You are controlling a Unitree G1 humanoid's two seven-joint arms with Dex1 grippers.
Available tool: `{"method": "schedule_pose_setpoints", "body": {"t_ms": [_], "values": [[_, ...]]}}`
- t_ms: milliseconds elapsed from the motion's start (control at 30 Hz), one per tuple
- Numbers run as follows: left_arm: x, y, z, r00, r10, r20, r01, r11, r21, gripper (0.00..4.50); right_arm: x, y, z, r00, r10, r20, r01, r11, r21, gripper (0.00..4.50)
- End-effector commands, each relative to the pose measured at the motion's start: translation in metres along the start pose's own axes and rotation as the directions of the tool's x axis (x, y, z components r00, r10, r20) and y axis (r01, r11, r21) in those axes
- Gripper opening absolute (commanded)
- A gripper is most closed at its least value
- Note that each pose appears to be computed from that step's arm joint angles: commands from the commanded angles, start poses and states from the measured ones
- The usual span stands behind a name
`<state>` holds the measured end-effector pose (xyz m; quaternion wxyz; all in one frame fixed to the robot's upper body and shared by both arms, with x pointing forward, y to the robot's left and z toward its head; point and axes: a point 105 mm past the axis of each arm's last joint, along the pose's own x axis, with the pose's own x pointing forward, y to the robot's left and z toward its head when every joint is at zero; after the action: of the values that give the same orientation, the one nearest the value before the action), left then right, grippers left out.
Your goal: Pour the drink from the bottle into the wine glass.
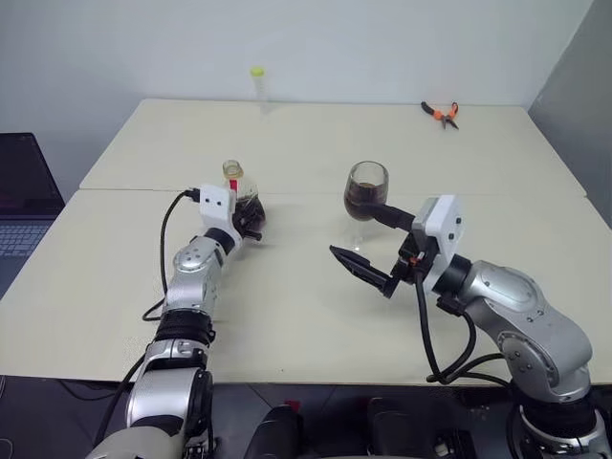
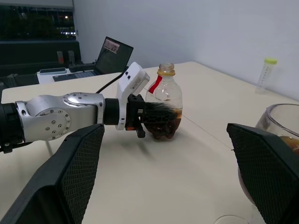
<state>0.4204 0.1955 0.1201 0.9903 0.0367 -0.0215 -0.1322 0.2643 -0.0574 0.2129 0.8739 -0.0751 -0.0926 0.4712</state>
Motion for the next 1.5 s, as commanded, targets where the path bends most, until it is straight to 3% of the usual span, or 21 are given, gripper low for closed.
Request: {"method": "schedule_pose_setpoints", "body": {"t_ms": [33, 700, 1067, 1100, 1333, 1500], "values": [[-0.002, 0.005, 0.015, 0.998, 0.008, 0.058, -0.01, 0.999, 0.034, 0.65, 0.002, 0.005, 0.008, 0.999, 0.032, 0.032, -0.031, 0.999, -0.022, 4.5], [-0.006, 0.005, -0.005, 0.999, 0.048, 0.017, -0.049, 0.999, 0.016, 0.65, 0.006, 0.008, 0.004, 0.999, 0.042, 0.032, -0.042, 0.999, -0.016, 4.5], [-0.012, 0.006, -0.008, 0.998, 0.052, 0.019, -0.052, 0.998, 0.025, 4.31, 0.005, 0.008, 0.003, 0.999, 0.042, 0.029, -0.041, 0.999, -0.014, 4.5], [-0.013, 0.006, -0.008, 0.999, 0.05, 0.021, -0.051, 0.998, 0.026, 4.48, 0.005, 0.008, 0.003, 0.999, 0.042, 0.029, -0.042, 0.999, -0.014, 4.5], [-0.025, 0.012, -0.007, 0.997, 0.074, 0.025, -0.075, 0.995, 0.066, 4.48, 0.003, 0.006, 0.001, 1.0, 0.019, 0.022, -0.019, 1.0, -0.008, 4.5], [-0.046, 0.017, 0.003, 0.995, 0.087, 0.058, -0.09, 0.994, 0.057, 4.48, -0.012, 0.002, -0.015, 0.996, -0.087, -0.002, 0.087, 0.996, 0.001, 4.5]]}}
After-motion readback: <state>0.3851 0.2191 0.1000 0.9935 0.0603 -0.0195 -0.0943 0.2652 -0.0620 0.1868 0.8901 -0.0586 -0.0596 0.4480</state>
